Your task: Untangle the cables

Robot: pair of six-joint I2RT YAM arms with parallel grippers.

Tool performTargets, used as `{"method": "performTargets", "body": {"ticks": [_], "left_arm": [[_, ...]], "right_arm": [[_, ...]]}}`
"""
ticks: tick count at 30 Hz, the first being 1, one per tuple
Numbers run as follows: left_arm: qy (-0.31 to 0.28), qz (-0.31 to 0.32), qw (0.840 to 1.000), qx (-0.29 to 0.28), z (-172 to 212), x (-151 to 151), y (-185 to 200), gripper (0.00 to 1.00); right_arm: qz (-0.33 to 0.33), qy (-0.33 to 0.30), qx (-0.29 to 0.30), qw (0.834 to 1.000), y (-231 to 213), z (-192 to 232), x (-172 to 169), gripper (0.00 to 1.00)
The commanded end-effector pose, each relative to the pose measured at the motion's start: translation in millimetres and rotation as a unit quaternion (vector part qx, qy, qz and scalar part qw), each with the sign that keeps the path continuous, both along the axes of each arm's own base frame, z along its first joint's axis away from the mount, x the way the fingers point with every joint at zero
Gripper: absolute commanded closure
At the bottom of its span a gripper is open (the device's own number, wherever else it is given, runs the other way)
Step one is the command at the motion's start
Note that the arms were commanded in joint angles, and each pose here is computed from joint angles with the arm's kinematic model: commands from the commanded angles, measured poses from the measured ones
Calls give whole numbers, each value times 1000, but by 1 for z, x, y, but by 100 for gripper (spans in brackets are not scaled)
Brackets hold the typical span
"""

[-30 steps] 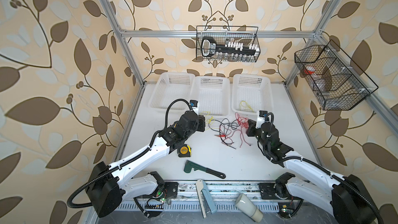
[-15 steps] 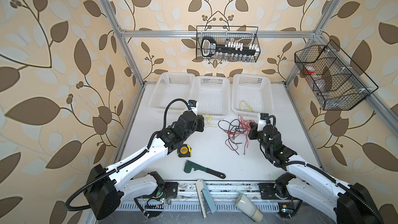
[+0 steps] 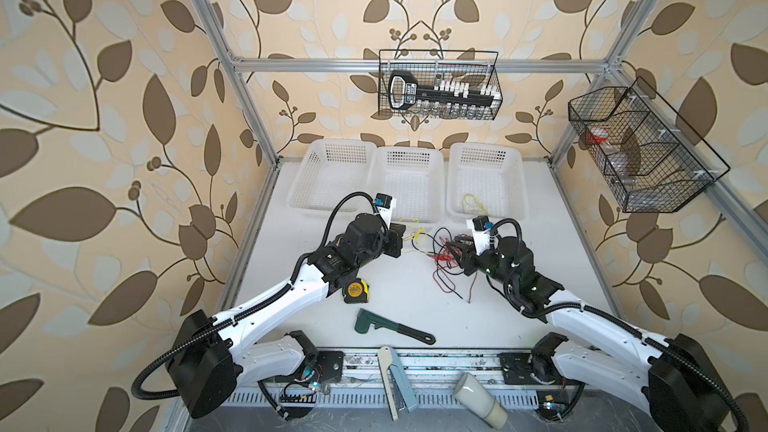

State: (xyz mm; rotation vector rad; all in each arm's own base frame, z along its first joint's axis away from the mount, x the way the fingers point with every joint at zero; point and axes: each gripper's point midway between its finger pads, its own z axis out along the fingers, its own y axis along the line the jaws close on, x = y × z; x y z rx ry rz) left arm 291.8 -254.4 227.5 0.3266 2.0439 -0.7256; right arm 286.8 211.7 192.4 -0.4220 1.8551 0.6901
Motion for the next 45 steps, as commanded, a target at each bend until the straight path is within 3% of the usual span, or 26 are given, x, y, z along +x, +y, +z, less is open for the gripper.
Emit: {"method": "performTargets", "body": {"ticks": [1, 13, 15, 18, 21, 22, 24, 29, 36, 41, 45], "left_arm": [[-24, -56, 998, -31, 15, -7, -19, 100], [-34, -95, 993, -57, 24, -12, -33, 100], [-36, -98, 993, -60, 25, -12, -34, 100], [-32, -93, 994, -55, 20, -10, -34, 100], [-28, -84, 995, -48, 15, -8, -31, 99], [-27, -81, 995, -47, 14, -7, -31, 94], [-28, -71, 996, -44, 12, -6, -27, 75], [-37, -59, 997, -39, 11, -6, -21, 3], [-36, -55, 998, -23, 5, -9, -15, 1], [-36, -56, 998, -20, 3, -11, -12, 1], [-33, -54, 998, -14, 0, -13, -10, 1]], "right_arm": [[58, -36, 36, 997, 21, 37, -6, 61], [105, -29, 55, 992, 52, 38, -8, 65], [108, -26, 55, 992, 55, 36, -8, 74], [105, -29, 61, 992, 56, 38, -7, 98], [95, -34, 61, 993, 54, 40, -4, 100], [91, -37, 60, 993, 53, 41, -3, 100], [77, -39, 57, 995, 50, 41, 0, 100], [-10, -39, 21, 999, 28, 35, 23, 100], [-138, -58, 11, 989, -24, 54, 65, 100], [-276, -54, -18, 960, -83, 57, 101, 100], [-341, -37, -53, 938, -116, 44, 126, 100]]}}
